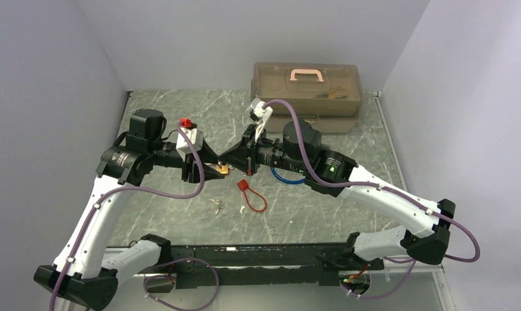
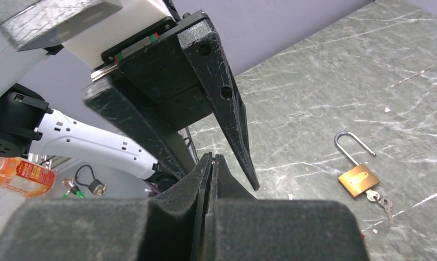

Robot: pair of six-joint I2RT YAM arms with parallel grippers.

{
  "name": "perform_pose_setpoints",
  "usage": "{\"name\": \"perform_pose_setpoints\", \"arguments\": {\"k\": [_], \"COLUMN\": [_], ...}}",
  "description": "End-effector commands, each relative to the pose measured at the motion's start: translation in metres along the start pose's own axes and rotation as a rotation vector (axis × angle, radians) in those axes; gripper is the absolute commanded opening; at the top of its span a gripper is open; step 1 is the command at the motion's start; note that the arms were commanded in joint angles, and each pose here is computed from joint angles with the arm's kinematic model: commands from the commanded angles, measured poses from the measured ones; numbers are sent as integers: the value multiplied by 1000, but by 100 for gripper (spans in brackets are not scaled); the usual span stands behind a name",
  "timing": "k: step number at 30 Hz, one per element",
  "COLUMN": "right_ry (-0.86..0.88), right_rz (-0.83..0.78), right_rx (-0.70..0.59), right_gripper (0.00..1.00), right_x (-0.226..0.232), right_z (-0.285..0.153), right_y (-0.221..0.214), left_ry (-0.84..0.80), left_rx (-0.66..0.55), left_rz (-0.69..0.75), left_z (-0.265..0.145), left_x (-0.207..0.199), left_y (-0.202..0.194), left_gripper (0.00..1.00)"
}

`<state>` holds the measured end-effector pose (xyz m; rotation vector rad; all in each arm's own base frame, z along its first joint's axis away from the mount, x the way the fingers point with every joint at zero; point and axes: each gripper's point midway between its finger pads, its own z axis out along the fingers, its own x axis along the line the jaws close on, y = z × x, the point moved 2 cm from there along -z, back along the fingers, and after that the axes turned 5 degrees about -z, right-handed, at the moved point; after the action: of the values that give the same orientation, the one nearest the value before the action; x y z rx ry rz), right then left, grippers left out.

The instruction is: Unlock with the key

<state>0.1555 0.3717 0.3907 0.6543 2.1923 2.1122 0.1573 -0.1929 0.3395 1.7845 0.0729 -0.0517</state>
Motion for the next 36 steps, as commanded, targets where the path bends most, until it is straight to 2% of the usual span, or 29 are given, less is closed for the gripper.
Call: {"name": "perform_pose_setpoints", "arguments": {"k": [1,2,8,11,13,14,15,16,17,19,23,28,36], "right_ry": [11,7,-17,-15,-14,-13,-10,-10,-11,-12,-9,-9,-27], "right_rz": [-12,-12,-9,-6,-1,-1,-1,-1,-2,-2,0,0,6], "right_rx": [-99,-100,-89,-82,-81,-82,-83,-83,-85,-90,-98,-108,-111], "right_gripper": [0,0,0,0,0,0,0,0,0,0,0,0,0], "right_x": [7,7,2,2,2,2,2,2,2,2,2,3,-1], "right_z": [-14,-15,-16,-15,-14,-13,-13,-12,-13,-12,-10,-10,-11], "right_y": [26,26,20,17,15,15,16,16,17,18,20,23,18], "left_ry": [-1,2,19,25,9,-4,-12,-13,-15,-19,-27,-13,0], "left_rx": [-20,-17,-11,-25,-33,-35,-31,-27,-23,-19,-18,-22,-29], "left_rz": [47,45,60,66,65,63,61,62,66,71,64,63,47], "left_z": [-1,-1,-3,-3,-3,-3,-2,-2,-2,-1,1,1,2], "left_x": [-1,0,0,0,-2,-5,-7,-7,-8,-9,-10,-8,-5], "left_y": [17,16,17,23,26,25,24,23,21,19,18,19,21], "left_gripper": [39,34,21,21,28,40,58,69,74,75,67,43,17]}}
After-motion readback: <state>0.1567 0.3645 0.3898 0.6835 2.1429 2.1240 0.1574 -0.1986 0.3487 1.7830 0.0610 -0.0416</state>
